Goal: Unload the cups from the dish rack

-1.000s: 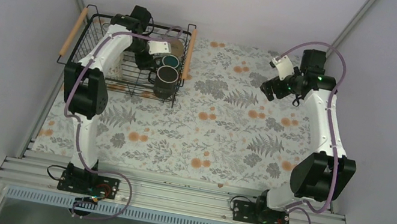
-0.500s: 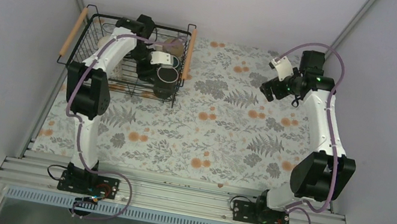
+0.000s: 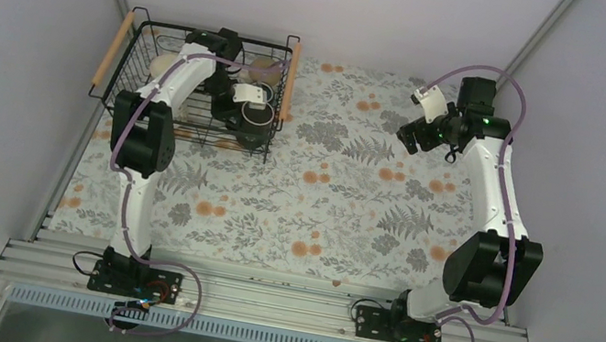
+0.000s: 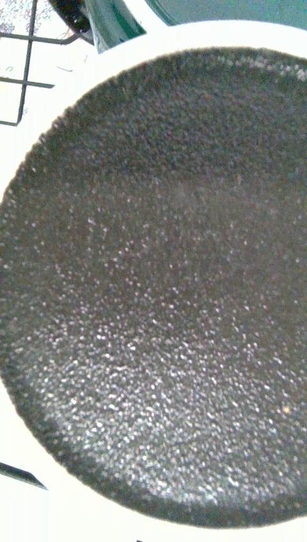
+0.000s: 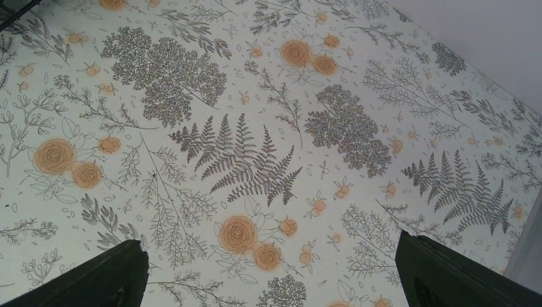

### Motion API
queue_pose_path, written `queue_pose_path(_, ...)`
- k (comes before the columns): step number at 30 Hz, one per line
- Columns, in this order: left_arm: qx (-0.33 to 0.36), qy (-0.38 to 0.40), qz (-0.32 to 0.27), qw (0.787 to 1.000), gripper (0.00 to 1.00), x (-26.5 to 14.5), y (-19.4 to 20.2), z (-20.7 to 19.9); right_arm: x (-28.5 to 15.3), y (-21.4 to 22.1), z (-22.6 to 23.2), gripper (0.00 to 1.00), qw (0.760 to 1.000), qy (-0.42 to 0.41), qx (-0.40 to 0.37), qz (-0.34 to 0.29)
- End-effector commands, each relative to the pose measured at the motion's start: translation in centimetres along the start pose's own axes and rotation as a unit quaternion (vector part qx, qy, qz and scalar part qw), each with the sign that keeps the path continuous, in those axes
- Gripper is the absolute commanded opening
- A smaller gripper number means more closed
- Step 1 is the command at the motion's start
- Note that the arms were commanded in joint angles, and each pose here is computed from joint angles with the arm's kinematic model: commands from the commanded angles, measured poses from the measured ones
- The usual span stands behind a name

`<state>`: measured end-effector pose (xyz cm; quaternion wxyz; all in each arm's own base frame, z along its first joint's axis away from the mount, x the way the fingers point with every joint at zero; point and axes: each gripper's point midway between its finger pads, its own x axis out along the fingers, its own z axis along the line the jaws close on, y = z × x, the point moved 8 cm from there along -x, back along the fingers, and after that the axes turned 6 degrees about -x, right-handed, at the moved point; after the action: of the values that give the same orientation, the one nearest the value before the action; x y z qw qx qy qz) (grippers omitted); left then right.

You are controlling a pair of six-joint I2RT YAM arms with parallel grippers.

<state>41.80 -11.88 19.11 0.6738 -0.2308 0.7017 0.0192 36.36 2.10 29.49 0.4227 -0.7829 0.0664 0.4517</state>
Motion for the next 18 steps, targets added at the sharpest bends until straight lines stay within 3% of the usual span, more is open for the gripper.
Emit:
queue_pose_path(1,-0.002,-0.021,-0.013,1.000,0.28,-0.1,-1.1,0.8,0.0,-0.1,-0.1,1.00,1.000,0.002,-0.001,-0.009)
queue_pose_path(8,-0.009,-0.038,-0.009,0.999,0.06,-0.9,-1.0,0.7,-0.5,-0.5,-0.3,1.00,1.000,0.008,0.004,-0.019)
queue_pose_path(18,-0.007,-0.124,-0.049,0.991,0.02,-7.5,-1.4,-0.7,-1.8,-1.8,0.2,1.00,0.999,0.003,0.007,-0.047)
